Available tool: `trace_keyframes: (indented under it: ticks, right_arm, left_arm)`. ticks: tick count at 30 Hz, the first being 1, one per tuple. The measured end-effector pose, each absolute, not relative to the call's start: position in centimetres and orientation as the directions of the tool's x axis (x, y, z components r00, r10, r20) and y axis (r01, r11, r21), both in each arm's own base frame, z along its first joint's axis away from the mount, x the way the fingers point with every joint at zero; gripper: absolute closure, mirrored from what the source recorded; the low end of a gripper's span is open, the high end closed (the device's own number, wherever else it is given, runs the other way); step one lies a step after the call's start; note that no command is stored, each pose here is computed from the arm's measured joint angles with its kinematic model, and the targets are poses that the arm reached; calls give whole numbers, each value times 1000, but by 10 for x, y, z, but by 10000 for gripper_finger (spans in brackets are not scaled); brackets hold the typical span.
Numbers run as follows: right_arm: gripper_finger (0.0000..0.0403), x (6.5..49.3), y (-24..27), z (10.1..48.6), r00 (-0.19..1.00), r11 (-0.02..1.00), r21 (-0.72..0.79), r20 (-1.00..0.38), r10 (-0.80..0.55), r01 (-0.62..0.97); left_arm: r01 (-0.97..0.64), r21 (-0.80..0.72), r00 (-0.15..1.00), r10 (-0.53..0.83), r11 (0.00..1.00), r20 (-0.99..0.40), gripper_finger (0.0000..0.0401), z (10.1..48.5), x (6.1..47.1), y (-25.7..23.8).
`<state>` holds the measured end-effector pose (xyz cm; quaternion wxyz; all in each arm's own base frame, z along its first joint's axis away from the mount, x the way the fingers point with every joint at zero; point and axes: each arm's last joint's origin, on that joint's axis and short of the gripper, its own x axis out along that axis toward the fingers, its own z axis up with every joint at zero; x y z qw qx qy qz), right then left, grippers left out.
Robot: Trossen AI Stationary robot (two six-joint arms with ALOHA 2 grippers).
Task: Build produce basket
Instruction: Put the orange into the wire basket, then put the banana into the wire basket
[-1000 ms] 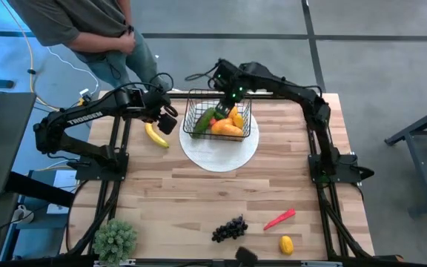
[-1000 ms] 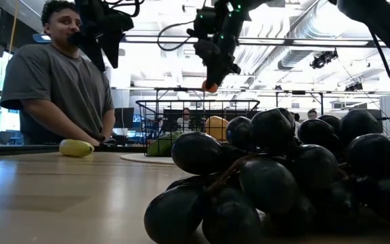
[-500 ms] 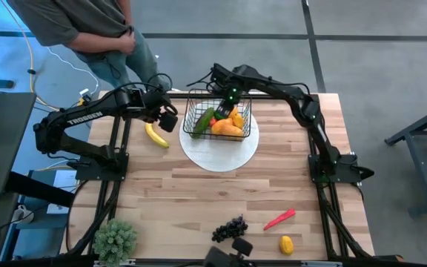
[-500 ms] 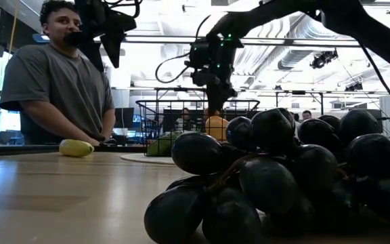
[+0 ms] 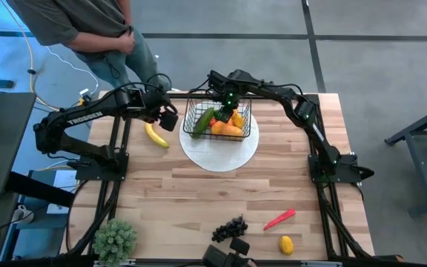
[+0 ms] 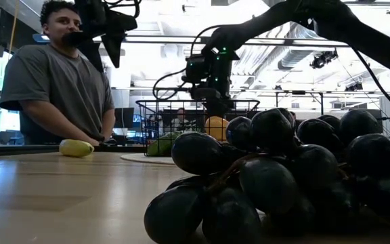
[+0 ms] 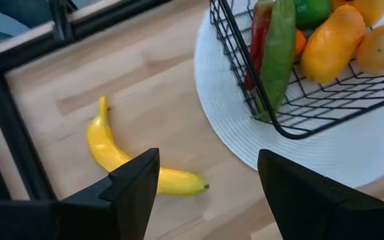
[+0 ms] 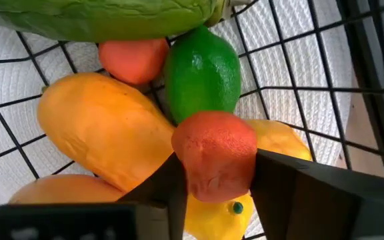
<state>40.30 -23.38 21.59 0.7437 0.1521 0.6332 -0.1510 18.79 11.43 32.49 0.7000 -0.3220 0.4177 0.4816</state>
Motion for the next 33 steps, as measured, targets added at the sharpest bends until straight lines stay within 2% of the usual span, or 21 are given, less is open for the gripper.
trace_keyframes:
  ticks: [5,11,17,33]
  right_arm:
    - [238,404,-234,216,155,914,27,-987,-39,404]
    - [183,402,-233,218,144,901,32,-989,-34,432]
    - [177,398,-232,227,152,895,32,-987,-40,444]
    - [176,386,-227,264,219,827,57,-972,-81,559]
  left_arm:
    - [-957,-112,204,344,269,-917,158,320,188,112]
    - [-982,-84,128,274,168,-953,158,307,181,108]
    - [-994,-47,71,248,99,-966,158,295,178,105]
    - [-998,17,-8,151,59,-988,158,263,170,100]
